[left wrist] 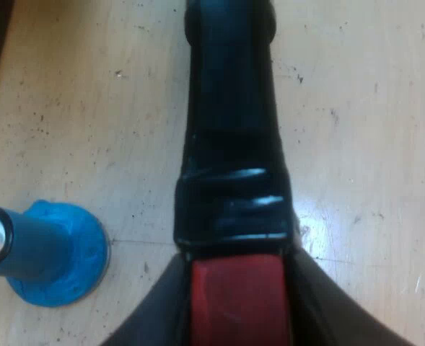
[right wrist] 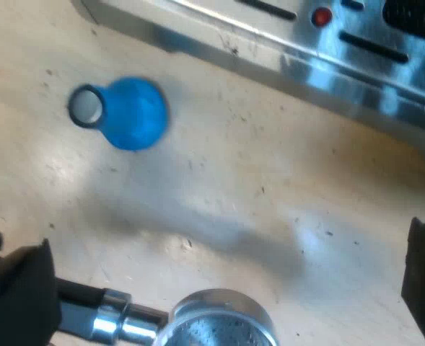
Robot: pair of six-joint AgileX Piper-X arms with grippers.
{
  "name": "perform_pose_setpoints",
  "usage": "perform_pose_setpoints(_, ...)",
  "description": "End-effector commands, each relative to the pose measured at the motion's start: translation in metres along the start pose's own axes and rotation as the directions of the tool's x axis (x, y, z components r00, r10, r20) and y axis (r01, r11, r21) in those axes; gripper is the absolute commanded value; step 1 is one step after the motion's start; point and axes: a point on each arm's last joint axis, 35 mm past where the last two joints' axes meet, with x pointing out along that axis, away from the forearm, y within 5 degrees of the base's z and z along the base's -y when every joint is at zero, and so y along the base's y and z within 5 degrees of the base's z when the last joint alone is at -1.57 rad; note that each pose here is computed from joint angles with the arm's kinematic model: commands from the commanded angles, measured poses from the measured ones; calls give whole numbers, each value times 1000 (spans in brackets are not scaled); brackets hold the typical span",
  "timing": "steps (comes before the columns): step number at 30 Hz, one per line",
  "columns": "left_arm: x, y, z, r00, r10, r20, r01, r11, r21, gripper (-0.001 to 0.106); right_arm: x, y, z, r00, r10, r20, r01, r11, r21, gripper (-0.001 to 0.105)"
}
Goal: Put the handle in the coffee machine
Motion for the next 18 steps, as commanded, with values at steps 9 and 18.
perform_pose_setpoints(9,-21,14,-2,996,21,84,-7,986,-165,1,-52,18,-10,967,-177,184,192,979,-65,105)
perform_pose_setpoints(18,-51,35,1,971,191,146,-156,963,-222,1,-43,73,-30,889,-288,356,354,925,-135,105)
